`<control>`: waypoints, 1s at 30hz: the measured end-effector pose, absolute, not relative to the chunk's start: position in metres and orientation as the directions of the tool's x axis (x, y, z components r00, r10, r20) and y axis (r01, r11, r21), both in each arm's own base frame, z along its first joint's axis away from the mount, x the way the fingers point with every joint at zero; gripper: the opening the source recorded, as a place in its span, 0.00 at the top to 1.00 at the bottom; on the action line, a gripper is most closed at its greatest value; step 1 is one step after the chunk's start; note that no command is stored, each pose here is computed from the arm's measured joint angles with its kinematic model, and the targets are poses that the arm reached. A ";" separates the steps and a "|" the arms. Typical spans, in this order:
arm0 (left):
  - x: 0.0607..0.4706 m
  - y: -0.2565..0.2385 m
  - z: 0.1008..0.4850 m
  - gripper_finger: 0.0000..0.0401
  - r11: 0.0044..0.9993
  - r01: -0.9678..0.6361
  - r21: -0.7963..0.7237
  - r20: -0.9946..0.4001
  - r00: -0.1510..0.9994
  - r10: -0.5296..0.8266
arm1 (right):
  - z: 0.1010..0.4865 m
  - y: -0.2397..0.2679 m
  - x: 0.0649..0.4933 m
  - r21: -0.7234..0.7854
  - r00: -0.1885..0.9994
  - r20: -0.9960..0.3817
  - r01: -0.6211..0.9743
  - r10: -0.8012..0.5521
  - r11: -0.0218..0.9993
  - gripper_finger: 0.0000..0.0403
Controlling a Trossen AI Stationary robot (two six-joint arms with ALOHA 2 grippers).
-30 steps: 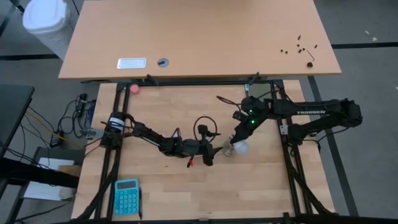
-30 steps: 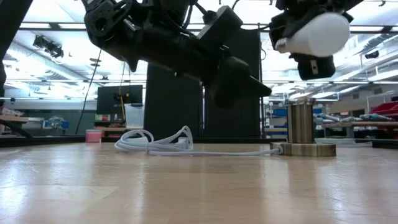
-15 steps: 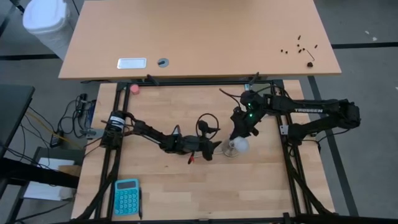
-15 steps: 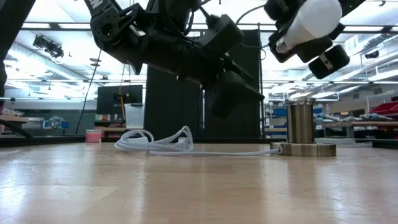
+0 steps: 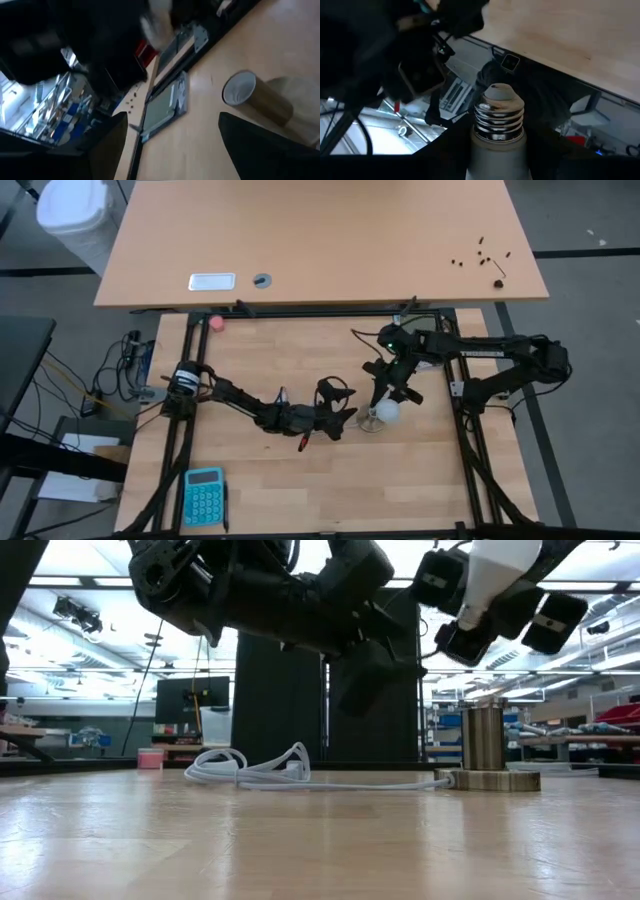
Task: Screw lightbulb
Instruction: Insert the lightbulb into the lamp holder
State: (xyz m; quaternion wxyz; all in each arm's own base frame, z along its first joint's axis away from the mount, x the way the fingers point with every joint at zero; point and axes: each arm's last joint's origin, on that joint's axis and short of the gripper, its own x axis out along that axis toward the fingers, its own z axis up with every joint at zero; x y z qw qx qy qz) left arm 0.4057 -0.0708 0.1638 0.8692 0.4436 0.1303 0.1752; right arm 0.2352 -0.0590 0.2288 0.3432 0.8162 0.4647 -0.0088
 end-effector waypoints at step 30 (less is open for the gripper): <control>0.404 -0.088 0.168 0.20 0.605 -0.176 0.776 -0.034 0.947 0.320 | 0.165 -0.079 0.224 0.718 0.570 -0.313 0.665 0.760 -0.203 0.61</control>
